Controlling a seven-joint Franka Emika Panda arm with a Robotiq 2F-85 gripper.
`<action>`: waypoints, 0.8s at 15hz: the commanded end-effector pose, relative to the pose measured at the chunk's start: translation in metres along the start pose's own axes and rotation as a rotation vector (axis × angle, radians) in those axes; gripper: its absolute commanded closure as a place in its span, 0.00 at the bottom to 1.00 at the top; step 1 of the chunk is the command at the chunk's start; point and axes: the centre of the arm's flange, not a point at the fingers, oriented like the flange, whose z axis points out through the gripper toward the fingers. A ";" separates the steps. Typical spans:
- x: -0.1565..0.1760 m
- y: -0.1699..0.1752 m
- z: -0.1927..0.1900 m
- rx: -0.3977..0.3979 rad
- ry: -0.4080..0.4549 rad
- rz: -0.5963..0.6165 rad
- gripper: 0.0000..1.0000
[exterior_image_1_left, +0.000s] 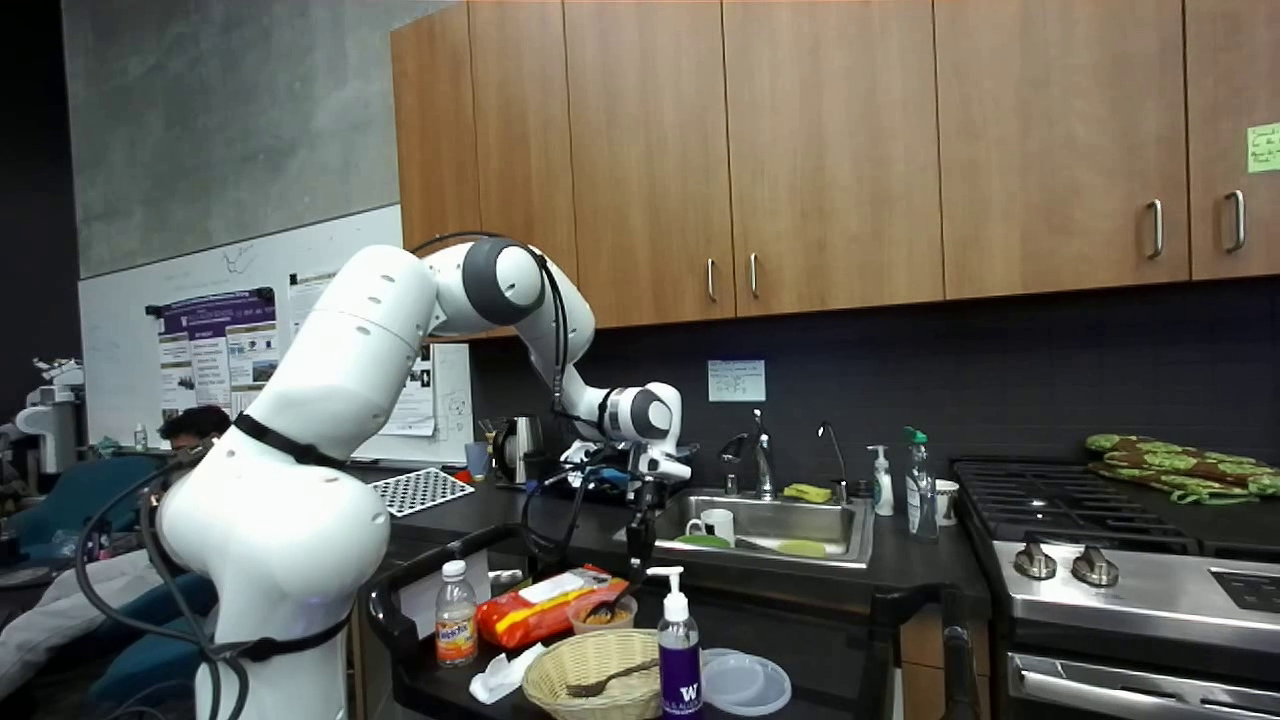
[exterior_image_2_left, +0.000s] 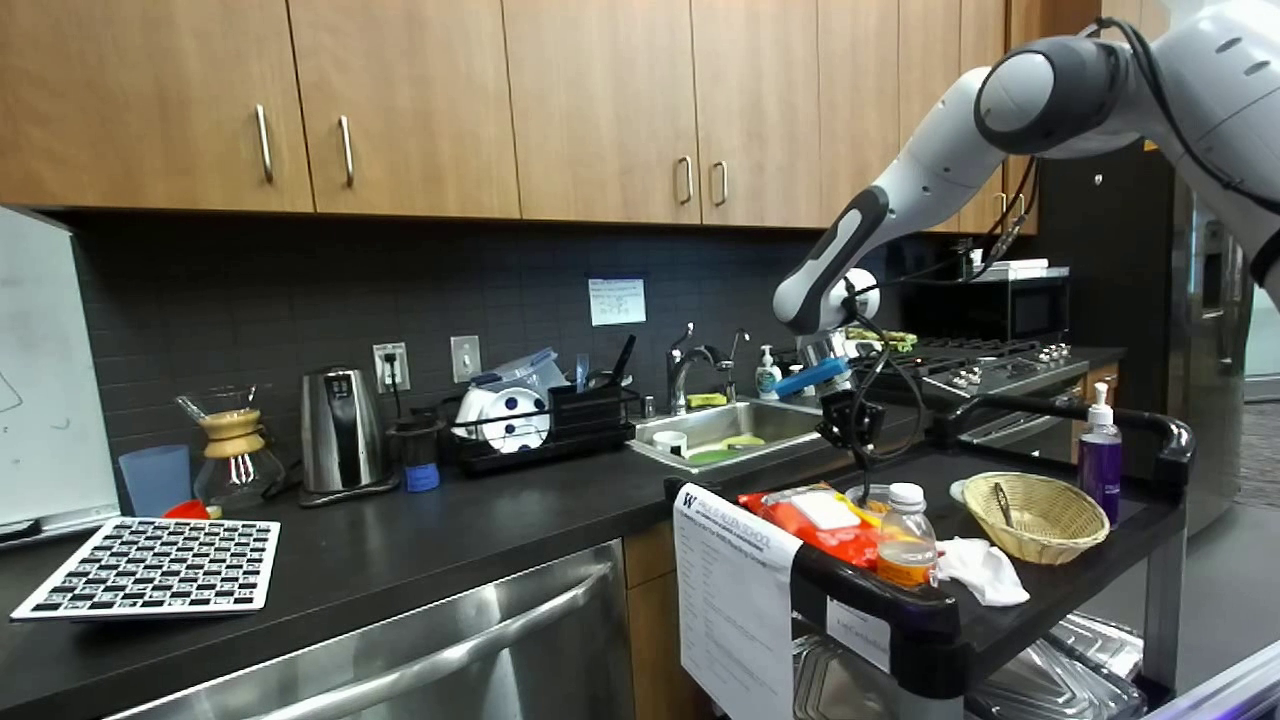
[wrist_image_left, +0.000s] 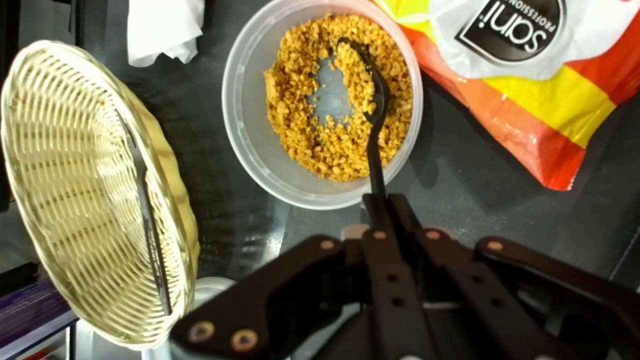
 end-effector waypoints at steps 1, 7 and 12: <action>-0.006 0.000 -0.002 0.020 -0.016 0.006 0.99; -0.015 0.010 0.010 0.005 -0.046 -0.004 0.99; -0.011 0.018 0.017 -0.028 -0.052 -0.009 0.99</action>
